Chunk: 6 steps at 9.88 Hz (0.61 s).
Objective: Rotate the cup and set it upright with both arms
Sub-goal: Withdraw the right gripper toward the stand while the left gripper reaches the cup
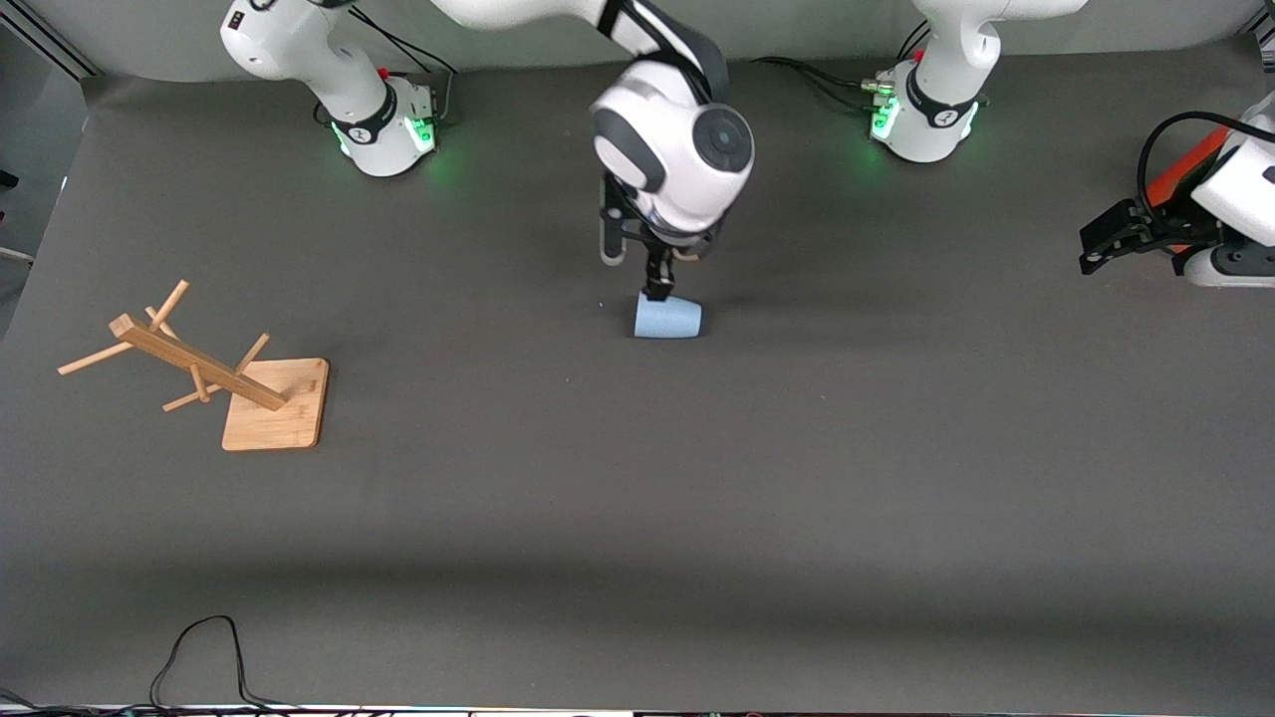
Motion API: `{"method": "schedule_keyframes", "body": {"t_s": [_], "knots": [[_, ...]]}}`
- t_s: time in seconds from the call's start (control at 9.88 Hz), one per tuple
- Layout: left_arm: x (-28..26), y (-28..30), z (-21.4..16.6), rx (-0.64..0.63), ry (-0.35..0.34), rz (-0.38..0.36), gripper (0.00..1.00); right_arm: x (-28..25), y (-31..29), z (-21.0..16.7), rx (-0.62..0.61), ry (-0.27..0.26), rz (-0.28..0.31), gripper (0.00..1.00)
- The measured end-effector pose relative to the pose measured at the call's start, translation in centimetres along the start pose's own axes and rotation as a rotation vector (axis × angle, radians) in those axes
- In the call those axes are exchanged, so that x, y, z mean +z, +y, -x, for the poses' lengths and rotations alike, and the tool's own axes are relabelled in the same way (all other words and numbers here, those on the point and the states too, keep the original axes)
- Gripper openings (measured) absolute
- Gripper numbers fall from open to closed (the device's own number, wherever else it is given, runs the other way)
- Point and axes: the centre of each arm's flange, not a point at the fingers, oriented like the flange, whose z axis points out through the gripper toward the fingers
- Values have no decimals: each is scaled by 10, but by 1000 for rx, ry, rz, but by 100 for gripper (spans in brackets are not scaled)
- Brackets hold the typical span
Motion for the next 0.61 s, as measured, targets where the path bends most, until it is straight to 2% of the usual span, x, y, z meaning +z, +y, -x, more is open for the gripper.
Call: {"method": "schedule_keyframes", "body": {"t_s": [0.2,0.3,0.61], "knots": [[0,1,0,-17,-3,0,100,-49,-19,-75,-109,-21,52,100],[1,5,2,-64,-14,-2,100,-70,-31,-119,-169,-45,72,100],[0,38,5,-127,-31,-23,100,-111,-59,-262,-365,-155,79,100]]}}
